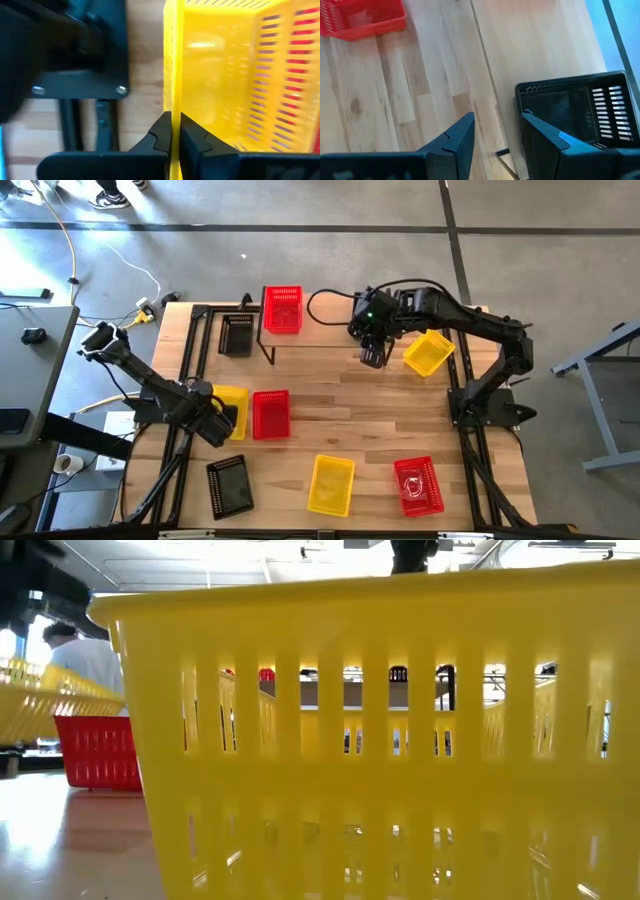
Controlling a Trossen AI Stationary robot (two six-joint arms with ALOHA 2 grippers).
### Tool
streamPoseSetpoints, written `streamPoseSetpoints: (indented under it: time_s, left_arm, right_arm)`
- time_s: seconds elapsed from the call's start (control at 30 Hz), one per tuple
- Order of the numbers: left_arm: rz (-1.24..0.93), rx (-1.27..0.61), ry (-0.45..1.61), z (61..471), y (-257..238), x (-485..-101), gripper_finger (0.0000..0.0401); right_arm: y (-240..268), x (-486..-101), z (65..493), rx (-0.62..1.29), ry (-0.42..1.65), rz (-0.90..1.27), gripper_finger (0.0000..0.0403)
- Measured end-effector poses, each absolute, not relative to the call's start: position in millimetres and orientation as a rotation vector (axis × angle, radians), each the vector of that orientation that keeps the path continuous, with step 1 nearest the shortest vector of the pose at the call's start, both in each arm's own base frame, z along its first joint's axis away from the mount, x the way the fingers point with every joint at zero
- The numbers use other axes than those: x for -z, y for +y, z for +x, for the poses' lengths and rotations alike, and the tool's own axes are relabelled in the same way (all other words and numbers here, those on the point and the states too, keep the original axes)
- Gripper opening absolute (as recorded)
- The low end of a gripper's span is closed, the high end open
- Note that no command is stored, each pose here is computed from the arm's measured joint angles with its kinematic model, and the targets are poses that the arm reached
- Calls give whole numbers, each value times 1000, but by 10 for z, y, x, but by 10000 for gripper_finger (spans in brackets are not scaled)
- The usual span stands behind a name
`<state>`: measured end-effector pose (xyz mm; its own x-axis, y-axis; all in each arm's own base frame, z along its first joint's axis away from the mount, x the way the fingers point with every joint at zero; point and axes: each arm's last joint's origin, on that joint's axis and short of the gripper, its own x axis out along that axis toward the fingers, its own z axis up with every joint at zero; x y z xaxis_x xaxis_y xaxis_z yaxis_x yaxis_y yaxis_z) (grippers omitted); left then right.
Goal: Stack baskets on shelf by color
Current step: Put the middle left yellow bin on the shelf
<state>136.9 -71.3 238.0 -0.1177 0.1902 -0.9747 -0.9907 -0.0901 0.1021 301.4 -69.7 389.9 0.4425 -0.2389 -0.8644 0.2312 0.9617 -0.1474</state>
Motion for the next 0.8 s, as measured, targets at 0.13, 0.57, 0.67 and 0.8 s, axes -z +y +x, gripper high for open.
streamPoseSetpoints:
  time_s: [0.13, 0.57, 0.67, 0.8]
  left_arm:
    - [-1055, -1426, 1063, 1381, -707, -2662, 4]
    - [-1069, -1327, 833, 1545, -555, -2984, 4]
    - [-1074, -1304, 833, 1630, -502, -2969, 4]
    - [-1077, -1270, 804, 1744, -423, -2957, 4]
  right_arm:
    - [-638, -3902, 3033, 270, 1068, -29, 142]
    - [-239, -3996, 3244, -40, 868, -181, 142]
    - [-114, -4030, 3298, -91, 804, -249, 142]
    - [35, -4091, 3359, -142, 709, -324, 142]
